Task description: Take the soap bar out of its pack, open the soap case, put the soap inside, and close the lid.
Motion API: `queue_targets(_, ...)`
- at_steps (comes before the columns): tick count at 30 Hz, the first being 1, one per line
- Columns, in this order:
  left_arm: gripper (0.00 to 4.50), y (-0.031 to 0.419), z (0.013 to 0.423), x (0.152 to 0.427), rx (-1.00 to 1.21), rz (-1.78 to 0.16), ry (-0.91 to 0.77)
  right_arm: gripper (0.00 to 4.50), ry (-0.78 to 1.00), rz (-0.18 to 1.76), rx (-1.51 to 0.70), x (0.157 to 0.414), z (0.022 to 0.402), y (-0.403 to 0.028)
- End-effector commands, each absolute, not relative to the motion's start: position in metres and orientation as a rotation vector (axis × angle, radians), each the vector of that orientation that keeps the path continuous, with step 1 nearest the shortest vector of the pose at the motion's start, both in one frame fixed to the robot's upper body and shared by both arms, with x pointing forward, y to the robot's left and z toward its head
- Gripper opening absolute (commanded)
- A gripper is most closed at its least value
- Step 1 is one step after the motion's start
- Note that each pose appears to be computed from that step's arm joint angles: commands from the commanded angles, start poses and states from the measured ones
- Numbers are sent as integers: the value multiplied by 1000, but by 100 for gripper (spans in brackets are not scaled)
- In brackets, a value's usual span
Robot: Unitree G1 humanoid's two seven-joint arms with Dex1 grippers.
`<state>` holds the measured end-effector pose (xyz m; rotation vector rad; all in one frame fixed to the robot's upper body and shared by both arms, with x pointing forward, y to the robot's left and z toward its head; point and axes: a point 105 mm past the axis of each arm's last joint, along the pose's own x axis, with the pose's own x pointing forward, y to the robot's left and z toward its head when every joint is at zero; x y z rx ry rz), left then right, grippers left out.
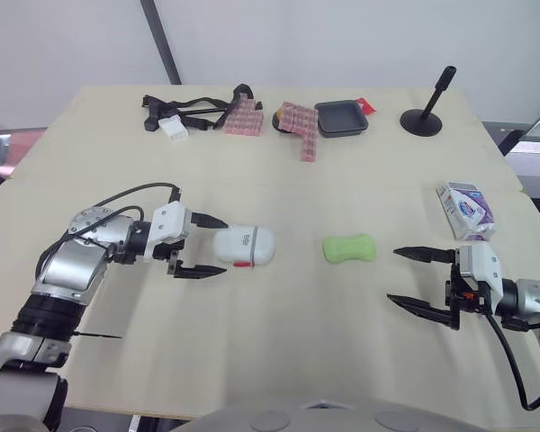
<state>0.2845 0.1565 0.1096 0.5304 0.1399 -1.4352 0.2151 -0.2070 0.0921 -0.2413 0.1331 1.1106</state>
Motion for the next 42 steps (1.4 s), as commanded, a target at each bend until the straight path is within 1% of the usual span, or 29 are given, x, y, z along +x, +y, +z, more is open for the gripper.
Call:
queue_targets(1,450,156,108,291,595,-1448,150,447,115,1085,-276,215,97,-214)
queue_targets(10,450,144,92,301,666,-1473,145,447,107,1052,-246,215,98,-214)
queue_targets(15,450,137,90,305,676,-1483,127,447,102,1050,-241,216,101,-212)
queue_targets(27,450,135,102,306,628,-1479,78,447,132,1057,-257,212,99,-214)
queue_targets(31,450,133,105,300,590,-1504,80,447,134,1058,-259,213,99,-214)
queue_targets(35,450,127,101,295,607,-1534,81,447,143,1063,-265,214,97,-215)
queue_targets(42,450,124,95,298,628,-1534,81,447,153,1062,-268,213,94,-220)
